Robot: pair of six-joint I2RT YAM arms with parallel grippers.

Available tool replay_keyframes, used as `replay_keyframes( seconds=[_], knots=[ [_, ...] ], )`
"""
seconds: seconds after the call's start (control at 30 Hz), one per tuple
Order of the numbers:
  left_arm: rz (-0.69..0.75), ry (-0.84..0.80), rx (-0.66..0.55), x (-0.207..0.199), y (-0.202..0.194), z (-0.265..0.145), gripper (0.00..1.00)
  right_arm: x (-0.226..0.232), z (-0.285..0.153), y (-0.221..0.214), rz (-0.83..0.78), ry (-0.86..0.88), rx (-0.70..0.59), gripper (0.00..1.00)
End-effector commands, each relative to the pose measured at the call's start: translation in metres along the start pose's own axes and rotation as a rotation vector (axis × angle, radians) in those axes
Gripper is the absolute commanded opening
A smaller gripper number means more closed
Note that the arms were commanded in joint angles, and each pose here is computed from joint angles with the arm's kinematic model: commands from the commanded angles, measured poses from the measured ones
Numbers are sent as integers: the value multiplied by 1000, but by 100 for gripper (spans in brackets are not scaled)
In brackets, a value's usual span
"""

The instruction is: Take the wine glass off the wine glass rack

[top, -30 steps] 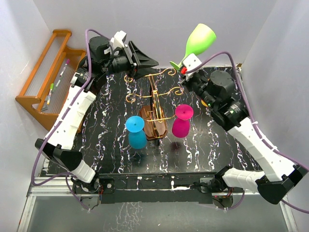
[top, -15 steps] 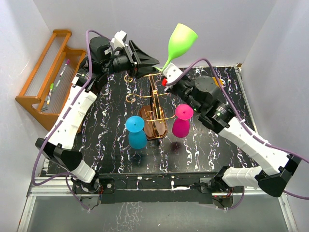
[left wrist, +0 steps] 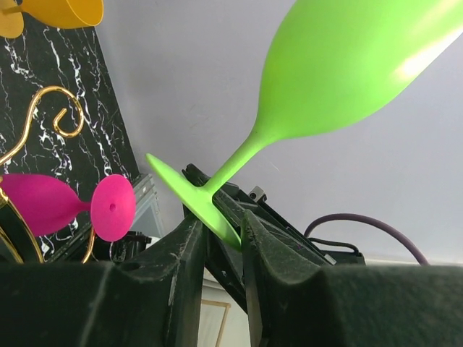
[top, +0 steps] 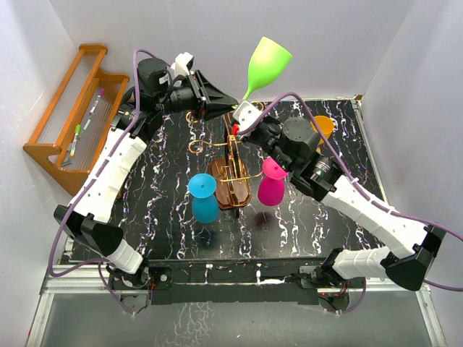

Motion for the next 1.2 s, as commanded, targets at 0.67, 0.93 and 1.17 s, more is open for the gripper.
replay_keyframes(
  seconds=[0.67, 0.93, 1.17],
  knots=[
    [50, 24, 72, 5, -10, -2, 0, 6, -15, 23, -168, -79, -112, 8],
    [110, 70, -78, 0, 6, -7, 0, -3, -40, 1, -44, -163, -15, 51],
    [161, 141, -404, -3, 40, -25, 0, -17, -81, -12, 148, -245, 71, 53]
  ],
)
Point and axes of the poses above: each gripper's point midway between its finger pads, its own z axis out along the fingers, its own x axis along the line the jaws close on, y = z × x, the point moved 5 cm from there along -z, back along the fingers, and after that the axes turned 12 degrees about z, right-handed, at the moved point
